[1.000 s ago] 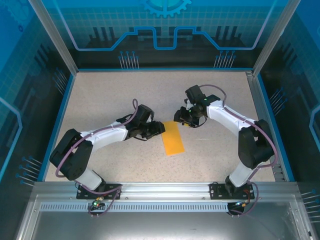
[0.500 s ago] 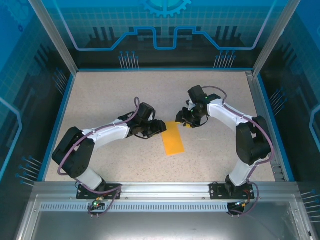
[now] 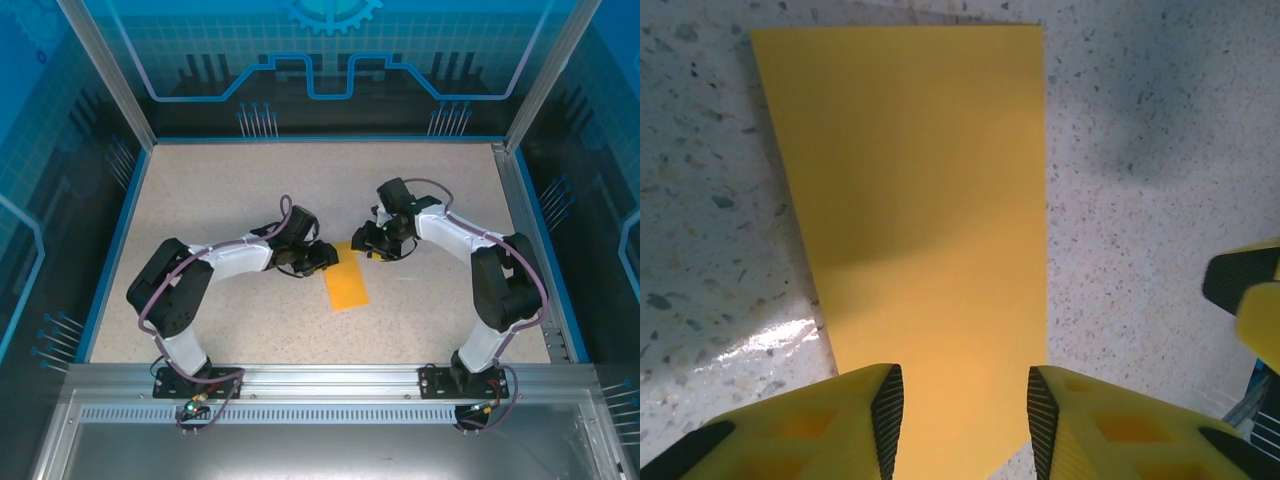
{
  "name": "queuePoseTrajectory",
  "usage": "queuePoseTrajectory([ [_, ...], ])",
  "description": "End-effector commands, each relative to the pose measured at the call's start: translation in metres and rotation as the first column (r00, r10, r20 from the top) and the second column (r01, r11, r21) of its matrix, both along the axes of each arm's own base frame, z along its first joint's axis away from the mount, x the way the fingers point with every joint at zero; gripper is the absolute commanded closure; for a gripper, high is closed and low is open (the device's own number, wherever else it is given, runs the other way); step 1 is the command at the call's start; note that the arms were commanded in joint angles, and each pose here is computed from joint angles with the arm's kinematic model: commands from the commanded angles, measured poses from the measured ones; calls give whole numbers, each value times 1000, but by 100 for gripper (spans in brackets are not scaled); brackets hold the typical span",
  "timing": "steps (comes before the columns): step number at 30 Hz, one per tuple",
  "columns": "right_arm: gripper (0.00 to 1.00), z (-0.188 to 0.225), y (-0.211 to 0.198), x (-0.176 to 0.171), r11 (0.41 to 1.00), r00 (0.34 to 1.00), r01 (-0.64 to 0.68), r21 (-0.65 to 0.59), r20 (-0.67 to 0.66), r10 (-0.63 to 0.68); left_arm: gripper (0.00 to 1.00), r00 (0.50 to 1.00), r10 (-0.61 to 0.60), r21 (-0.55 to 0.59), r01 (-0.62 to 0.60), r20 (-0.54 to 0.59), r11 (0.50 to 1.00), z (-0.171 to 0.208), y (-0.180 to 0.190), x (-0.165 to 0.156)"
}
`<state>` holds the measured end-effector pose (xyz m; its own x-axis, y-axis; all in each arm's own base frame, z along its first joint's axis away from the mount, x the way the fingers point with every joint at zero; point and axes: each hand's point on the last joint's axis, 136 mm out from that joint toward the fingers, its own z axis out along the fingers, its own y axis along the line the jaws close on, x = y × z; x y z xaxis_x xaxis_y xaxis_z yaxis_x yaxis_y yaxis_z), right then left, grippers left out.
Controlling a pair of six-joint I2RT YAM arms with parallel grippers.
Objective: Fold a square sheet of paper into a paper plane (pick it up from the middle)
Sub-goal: Third fold the triangle at the center of the table.
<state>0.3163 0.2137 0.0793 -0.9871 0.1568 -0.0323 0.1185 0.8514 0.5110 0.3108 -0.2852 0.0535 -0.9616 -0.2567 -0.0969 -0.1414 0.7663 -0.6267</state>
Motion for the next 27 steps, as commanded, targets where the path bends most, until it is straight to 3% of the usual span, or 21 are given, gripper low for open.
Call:
queuePoseTrajectory([
  [1,51,-1,-2,4,1000,1000,-18,14,20,17,62,1000,-12,-37,12,-5,999,5,-14,7],
  [4,54,-12,-9,4,999,1000,-12,-33,0,12,62,1000,-5,-32,4,-2,999,1,-14,10],
  [27,55,-56,2,-64,995,994,-95,-26,-59,93,66,1000,17,76,-17,4,997,-30,1,25],
])
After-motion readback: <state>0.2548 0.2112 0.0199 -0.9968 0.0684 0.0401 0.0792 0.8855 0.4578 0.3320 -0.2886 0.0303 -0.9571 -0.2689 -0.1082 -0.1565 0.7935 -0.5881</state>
